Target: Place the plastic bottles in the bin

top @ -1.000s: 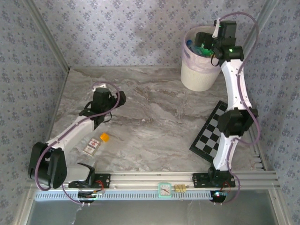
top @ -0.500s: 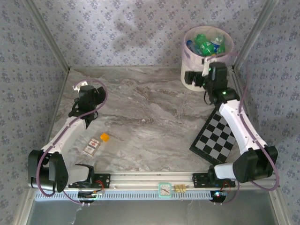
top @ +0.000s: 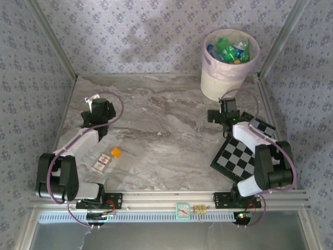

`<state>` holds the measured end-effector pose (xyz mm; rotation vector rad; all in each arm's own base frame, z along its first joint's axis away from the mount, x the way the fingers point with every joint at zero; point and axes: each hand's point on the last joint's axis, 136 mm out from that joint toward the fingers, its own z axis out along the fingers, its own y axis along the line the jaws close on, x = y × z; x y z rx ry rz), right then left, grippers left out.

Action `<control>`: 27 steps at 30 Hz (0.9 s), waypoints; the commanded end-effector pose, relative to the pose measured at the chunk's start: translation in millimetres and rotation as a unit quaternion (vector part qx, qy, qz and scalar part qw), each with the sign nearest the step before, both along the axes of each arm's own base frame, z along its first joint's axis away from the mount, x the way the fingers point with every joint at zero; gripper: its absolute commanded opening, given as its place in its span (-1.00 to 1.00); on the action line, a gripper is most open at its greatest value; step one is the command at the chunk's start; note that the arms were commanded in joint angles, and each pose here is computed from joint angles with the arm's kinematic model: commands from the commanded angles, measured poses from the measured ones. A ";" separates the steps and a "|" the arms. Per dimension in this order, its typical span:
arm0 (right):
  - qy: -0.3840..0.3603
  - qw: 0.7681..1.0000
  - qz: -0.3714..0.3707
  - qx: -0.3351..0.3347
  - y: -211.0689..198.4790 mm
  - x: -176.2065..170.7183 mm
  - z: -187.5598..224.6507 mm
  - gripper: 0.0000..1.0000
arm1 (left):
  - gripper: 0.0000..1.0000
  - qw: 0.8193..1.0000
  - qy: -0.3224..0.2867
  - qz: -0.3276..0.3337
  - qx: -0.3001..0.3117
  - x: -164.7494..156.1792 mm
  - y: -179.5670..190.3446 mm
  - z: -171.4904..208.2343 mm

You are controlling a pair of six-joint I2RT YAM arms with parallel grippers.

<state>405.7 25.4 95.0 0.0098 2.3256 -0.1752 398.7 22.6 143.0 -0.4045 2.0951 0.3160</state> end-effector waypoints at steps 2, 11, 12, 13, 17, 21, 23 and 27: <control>-0.026 0.997 -0.005 -0.068 -18.9 16.7 -9.0 1.00 | 0.94 0.999 0.011 -0.005 0.050 8.9 6.2 -8.6; -0.060 0.996 -0.001 -0.073 -27.4 14.9 -16.8 1.00 | 0.93 0.992 0.020 -0.028 0.120 4.5 3.1 -35.4; -0.072 0.996 -0.003 -0.058 -29.6 11.1 -13.8 1.00 | 0.93 0.992 0.012 -0.027 0.126 4.7 3.4 -36.8; -0.092 0.995 -0.010 -0.041 -35.8 7.6 -8.8 1.00 | 0.93 0.990 0.016 -0.040 0.131 5.1 -2.8 -36.5; -0.171 0.984 -0.028 0.030 -59.8 -13.3 -1.2 1.00 | 0.89 0.983 -0.025 -0.088 0.159 9.7 -17.9 -34.7; -0.175 0.984 -0.021 0.024 -55.9 -15.8 -8.2 0.99 | 0.83 0.985 -0.034 -0.084 0.147 4.9 -16.0 -32.5; -0.186 0.982 -0.023 0.010 -54.6 -16.9 -9.0 1.00 | 0.82 0.986 -0.051 -0.095 0.127 -0.4 -15.1 -34.0; -0.185 0.982 -0.024 0.010 -54.7 -16.8 -8.5 1.00 | 0.82 0.991 -0.079 -0.102 0.043 -4.9 1.8 -40.3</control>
